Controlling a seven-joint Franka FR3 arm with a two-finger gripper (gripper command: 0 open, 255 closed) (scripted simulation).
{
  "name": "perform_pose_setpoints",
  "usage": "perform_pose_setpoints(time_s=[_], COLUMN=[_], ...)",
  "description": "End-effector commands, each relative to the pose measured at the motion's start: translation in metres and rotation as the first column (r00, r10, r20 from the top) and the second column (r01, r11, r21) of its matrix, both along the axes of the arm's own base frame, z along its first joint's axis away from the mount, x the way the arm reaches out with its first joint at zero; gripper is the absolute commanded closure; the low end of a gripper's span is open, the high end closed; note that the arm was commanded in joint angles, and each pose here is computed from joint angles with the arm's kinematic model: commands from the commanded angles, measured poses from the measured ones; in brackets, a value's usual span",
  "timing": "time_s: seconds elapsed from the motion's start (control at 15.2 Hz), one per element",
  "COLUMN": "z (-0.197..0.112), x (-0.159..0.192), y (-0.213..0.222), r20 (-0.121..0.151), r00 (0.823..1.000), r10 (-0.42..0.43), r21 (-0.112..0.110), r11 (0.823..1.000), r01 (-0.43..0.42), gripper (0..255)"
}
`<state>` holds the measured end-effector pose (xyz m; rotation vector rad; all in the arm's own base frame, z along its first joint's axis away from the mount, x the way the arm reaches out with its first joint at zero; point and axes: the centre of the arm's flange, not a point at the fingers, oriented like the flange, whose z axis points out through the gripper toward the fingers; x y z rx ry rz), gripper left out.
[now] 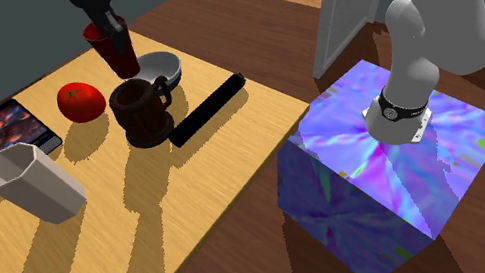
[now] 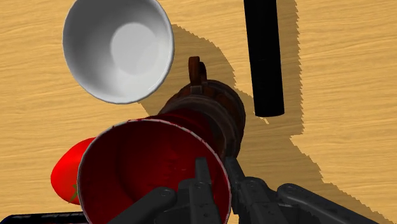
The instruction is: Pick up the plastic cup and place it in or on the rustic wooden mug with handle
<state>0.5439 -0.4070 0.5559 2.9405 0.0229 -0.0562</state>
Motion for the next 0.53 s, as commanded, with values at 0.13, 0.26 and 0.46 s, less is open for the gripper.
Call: perform_pose_setpoints(time_s=[0.13,0.26,0.46], z=[-0.02,-0.03,-0.047], x=[-0.001,-0.001,-0.001], y=[-0.001,-0.001,-0.001], r20=[0.001,0.001,0.001], r00=[1.0,1.0,1.0], r10=[0.0,0.0,0.0], r21=[-0.001,-0.001,-0.001], r11=[1.0,1.0,1.0], r01=[0.0,0.0,0.0], gripper=[255,255,255])
